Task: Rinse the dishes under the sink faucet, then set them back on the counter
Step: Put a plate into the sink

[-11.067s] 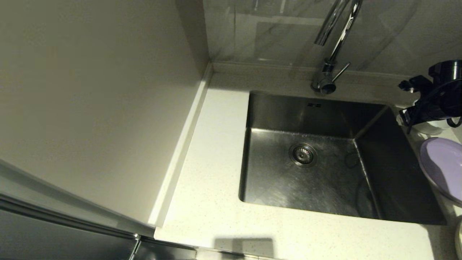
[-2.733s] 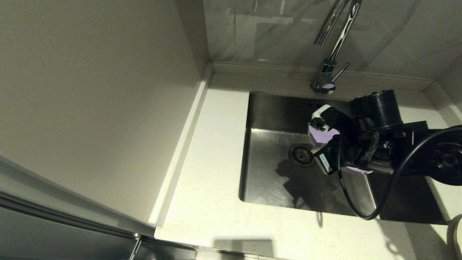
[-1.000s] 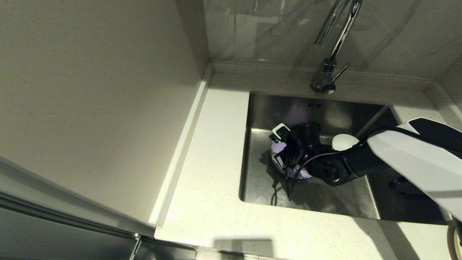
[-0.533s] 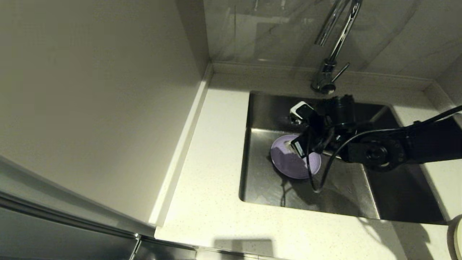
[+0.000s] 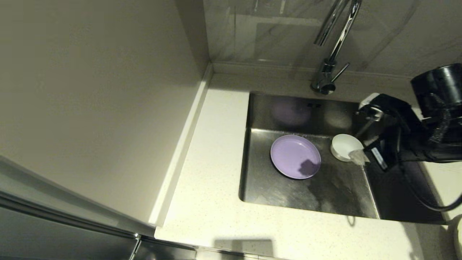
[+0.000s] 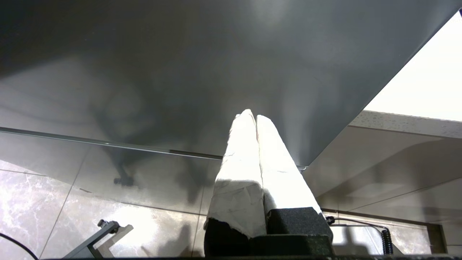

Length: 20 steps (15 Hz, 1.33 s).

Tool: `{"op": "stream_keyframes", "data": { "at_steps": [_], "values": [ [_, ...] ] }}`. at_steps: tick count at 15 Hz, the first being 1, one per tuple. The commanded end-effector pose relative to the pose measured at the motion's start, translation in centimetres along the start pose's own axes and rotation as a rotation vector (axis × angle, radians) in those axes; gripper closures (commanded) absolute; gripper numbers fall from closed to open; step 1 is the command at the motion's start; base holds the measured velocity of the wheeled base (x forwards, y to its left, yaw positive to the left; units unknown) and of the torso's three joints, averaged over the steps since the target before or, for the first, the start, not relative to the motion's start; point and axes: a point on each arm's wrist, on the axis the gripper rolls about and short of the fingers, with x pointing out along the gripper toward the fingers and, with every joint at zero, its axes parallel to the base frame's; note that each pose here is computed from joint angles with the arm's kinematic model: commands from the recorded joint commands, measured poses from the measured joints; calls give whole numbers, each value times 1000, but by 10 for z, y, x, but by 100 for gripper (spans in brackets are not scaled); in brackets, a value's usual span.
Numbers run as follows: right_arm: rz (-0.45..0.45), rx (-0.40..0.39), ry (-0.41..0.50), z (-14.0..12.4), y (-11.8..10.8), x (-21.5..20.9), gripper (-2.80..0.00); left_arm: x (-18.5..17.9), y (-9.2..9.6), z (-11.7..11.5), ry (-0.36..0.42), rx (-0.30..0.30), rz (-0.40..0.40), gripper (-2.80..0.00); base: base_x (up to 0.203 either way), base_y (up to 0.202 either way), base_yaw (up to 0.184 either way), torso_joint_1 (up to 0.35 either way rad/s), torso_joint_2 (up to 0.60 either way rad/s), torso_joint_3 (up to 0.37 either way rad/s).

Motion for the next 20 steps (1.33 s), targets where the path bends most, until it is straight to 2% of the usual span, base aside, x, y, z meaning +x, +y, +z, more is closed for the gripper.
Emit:
{"op": "stream_keyframes", "data": {
  "at_steps": [1,4,6,9,11,14,16,18,20],
  "values": [
    [-62,54,-3,-28,-15,-42,0,0,0,0,-2,0,0,0,0,0,0,0,0,0],
    [-172,161,138,-74,-36,-46,0,0,0,0,-2,0,0,0,0,0,0,0,0,0],
    [-268,272,236,-96,-49,-43,0,0,0,0,-2,0,0,0,0,0,0,0,0,0],
    [-346,543,234,-102,-54,-42,0,0,0,0,-2,0,0,0,0,0,0,0,0,0],
    [-371,582,269,-111,-57,-43,0,0,0,0,-2,0,0,0,0,0,0,0,0,0],
    [-357,609,300,-111,-61,-37,0,0,0,0,-2,0,0,0,0,0,0,0,0,0],
    [-407,696,340,-105,-74,-25,0,0,0,0,-2,0,0,0,0,0,0,0,0,0],
    [-480,831,395,-98,-87,-19,0,0,0,0,-2,0,0,0,0,0,0,0,0,0],
    [-540,917,414,-99,-90,-18,0,0,0,0,-2,0,0,0,0,0,0,0,0,0]
  ]
}}
